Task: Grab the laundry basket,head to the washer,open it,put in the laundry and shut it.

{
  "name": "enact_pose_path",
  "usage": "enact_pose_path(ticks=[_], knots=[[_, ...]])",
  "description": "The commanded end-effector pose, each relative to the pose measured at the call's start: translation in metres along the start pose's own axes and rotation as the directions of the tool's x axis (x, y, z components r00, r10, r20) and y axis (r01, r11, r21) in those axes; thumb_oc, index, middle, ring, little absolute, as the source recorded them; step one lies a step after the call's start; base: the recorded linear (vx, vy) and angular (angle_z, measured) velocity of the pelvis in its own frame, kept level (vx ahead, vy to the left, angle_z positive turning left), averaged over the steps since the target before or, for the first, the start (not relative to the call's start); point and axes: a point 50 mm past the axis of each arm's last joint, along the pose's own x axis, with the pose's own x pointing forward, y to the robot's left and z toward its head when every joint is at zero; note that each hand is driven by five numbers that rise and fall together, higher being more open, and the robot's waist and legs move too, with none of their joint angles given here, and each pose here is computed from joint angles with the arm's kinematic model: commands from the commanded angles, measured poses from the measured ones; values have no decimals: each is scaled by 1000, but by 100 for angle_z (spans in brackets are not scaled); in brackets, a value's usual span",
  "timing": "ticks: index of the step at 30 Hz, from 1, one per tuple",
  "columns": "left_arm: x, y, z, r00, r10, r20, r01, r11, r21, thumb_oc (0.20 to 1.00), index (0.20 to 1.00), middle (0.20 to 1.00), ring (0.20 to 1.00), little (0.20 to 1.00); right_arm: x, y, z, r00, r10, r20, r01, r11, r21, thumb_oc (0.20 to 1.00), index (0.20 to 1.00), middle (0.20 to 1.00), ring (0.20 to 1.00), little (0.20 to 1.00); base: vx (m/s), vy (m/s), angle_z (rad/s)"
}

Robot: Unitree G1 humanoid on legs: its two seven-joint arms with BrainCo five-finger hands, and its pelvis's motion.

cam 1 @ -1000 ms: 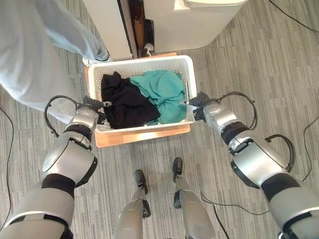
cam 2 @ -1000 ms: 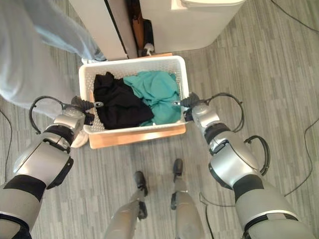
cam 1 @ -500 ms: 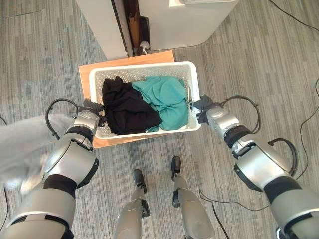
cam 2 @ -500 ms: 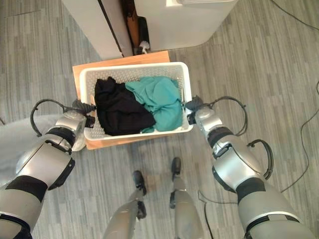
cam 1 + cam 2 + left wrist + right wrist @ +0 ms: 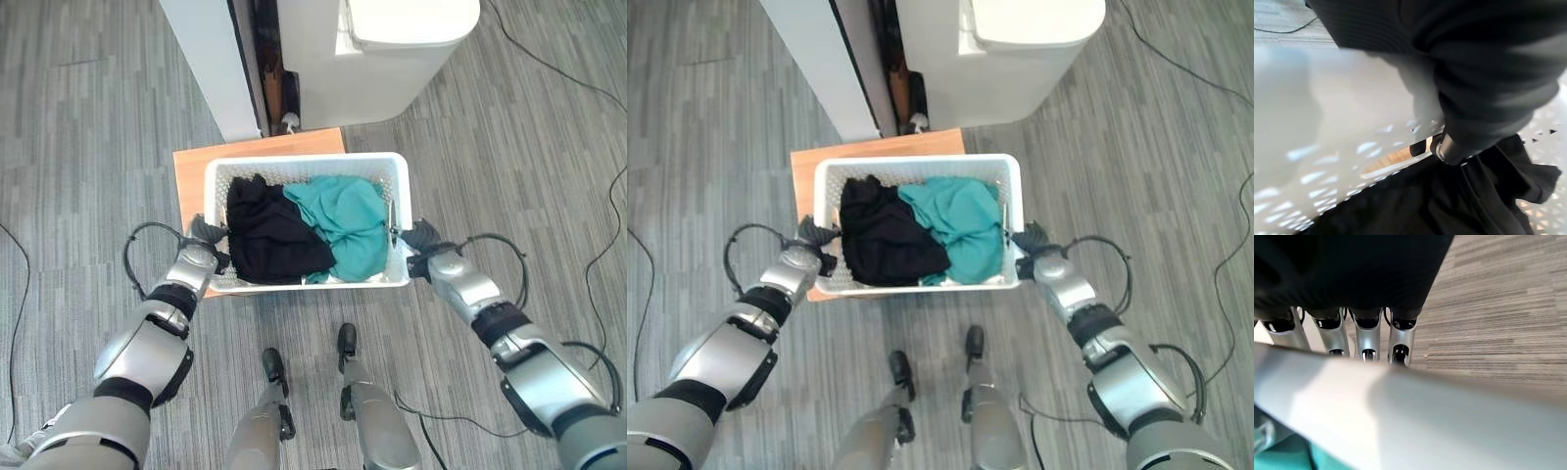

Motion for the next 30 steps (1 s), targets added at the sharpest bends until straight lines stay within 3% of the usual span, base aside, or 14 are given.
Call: enact_pose_path(ticks=[1,12,15,30], knots=[[-17,-48,75,937,-150,316,180,981,-67,200,200,200,200,200,-13,39,79,913,110,393,-168,979,115,200,200,200,200,200,17,-16,31],[-48,-86,49,891,-283,356,337,936,-99,200,200,200,200,200,-41,32,4,959,40,280,-99,975,199,200,200,200,200,200,5,-10,13],[-55,-94,32,885,-329,330,363,931,-46,200,200,200,200,200,-52,30,-19,972,22,233,-72,975,208,200,200,200,200,200,56,-25,3],[-73,-98,-10,881,-396,259,438,890,-130,200,200,200,200,200,-86,14,-69,992,-48,118,16,966,259,200,200,200,200,200,10,-75,2]])
